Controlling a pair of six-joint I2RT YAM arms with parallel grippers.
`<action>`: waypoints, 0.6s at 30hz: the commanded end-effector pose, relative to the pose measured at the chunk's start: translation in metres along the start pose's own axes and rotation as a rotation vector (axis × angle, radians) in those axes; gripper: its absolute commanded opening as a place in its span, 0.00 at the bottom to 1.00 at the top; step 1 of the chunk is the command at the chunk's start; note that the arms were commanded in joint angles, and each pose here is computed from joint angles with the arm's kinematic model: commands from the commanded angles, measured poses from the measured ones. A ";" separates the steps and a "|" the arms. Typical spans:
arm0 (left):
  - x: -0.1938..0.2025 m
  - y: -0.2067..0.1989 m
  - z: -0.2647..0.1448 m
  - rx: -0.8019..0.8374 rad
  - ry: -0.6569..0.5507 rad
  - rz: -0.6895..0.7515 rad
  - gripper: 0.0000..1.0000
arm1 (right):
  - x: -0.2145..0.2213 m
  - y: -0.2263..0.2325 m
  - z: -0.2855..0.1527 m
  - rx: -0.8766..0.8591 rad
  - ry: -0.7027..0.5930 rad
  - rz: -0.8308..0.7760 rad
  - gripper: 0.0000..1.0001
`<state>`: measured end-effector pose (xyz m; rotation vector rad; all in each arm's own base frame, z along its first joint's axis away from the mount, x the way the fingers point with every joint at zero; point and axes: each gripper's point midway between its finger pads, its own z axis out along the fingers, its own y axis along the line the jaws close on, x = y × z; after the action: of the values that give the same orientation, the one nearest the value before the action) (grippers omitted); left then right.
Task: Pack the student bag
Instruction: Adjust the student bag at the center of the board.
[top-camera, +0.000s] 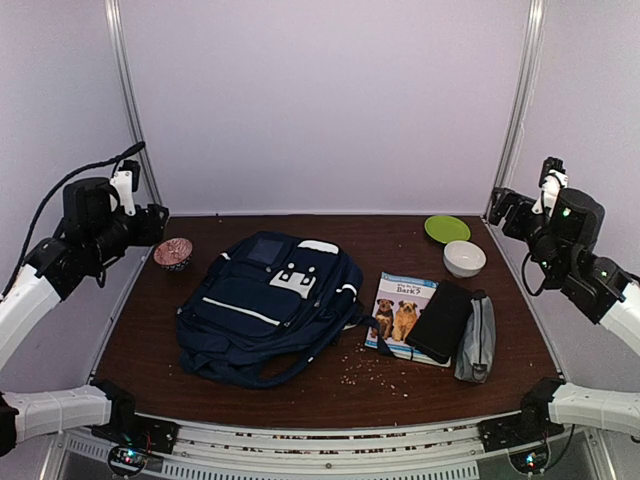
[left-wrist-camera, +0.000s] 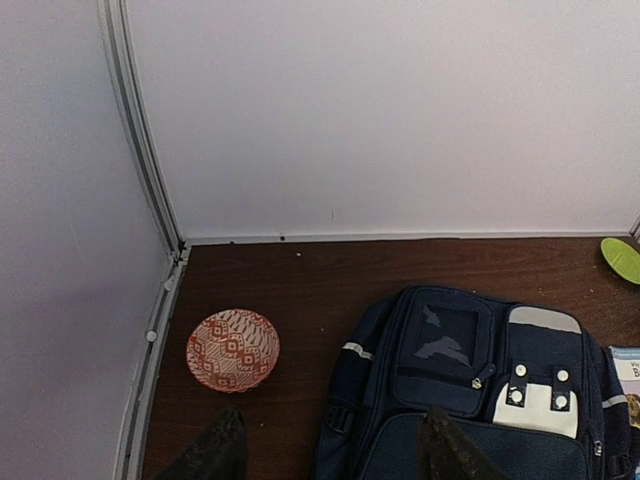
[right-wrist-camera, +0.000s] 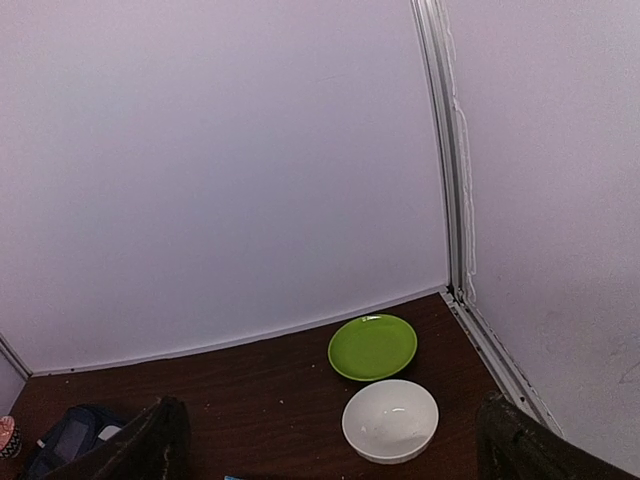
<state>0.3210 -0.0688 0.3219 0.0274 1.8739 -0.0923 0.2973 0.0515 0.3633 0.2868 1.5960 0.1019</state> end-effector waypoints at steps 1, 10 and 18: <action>-0.006 -0.004 -0.007 0.047 -0.040 -0.030 0.98 | 0.002 0.000 -0.004 -0.025 0.012 0.022 1.00; -0.012 -0.018 -0.019 0.152 -0.104 -0.052 0.98 | 0.007 0.059 -0.003 -0.238 0.186 0.046 1.00; 0.036 -0.027 -0.021 0.207 0.068 -0.188 0.98 | 0.111 0.170 -0.027 -0.523 0.471 0.152 1.00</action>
<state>0.2954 -0.0856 0.3227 0.0446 1.8279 -0.3039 0.2957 0.1897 0.3518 -0.0127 1.7987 0.5316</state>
